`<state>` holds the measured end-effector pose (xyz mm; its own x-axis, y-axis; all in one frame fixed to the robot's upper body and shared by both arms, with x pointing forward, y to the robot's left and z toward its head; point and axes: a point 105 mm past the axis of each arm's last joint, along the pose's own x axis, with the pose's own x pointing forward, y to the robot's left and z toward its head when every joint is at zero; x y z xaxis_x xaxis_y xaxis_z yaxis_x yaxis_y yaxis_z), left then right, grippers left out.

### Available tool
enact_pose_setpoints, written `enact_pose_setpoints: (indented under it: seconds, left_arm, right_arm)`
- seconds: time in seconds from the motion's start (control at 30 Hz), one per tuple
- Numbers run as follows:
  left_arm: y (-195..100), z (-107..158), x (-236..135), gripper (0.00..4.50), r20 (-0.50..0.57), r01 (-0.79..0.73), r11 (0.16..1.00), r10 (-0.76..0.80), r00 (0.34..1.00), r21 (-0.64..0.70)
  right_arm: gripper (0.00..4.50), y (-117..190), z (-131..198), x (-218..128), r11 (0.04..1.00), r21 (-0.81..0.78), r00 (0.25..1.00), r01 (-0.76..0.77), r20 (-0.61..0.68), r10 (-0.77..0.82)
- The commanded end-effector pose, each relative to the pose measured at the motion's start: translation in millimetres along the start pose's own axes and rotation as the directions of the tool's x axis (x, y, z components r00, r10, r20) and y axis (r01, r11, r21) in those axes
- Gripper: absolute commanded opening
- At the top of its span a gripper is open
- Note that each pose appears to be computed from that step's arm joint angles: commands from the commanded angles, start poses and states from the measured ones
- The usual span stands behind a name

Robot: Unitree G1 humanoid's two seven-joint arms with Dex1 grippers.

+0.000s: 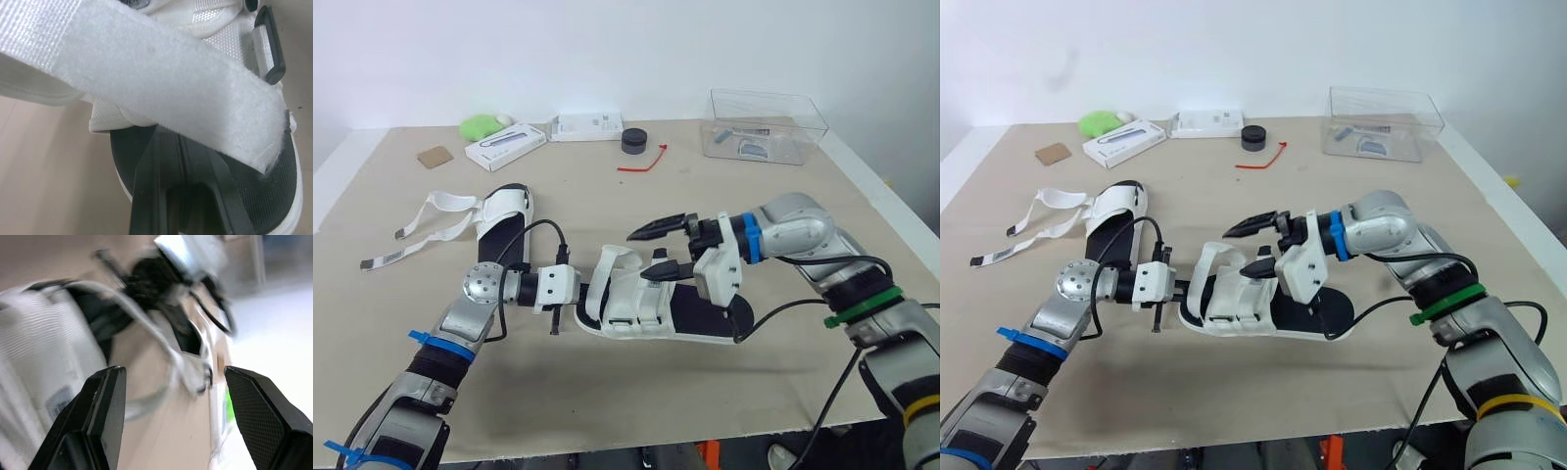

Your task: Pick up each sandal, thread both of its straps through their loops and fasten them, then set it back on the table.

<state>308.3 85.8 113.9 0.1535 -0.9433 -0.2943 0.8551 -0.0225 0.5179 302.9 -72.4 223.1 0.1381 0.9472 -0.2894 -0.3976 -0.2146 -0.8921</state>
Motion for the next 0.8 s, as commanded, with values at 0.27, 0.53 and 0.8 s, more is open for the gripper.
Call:
enact_pose_setpoints:
  seconds: [0.27,0.53,0.8]
  left_arm:
    - [2,2,-2,0.0,-0.006,0.022,0.999,-0.021,1.0,0.026]
    - [3,4,-3,0.0,0.011,0.016,1.0,-0.016,1.0,-0.006]
    - [1,6,-2,0.0,0.021,0.016,0.999,-0.015,1.0,-0.031]
  right_arm:
    - [3.45,23,53,-9,0.172,0.985,0.999,0.029,-0.024,-0.033]
    - [3.45,51,45,16,-0.006,0.993,0.993,0.121,-0.121,0.008]
    - [3.45,65,39,45,-0.04,0.979,0.98,0.199,-0.198,0.028]
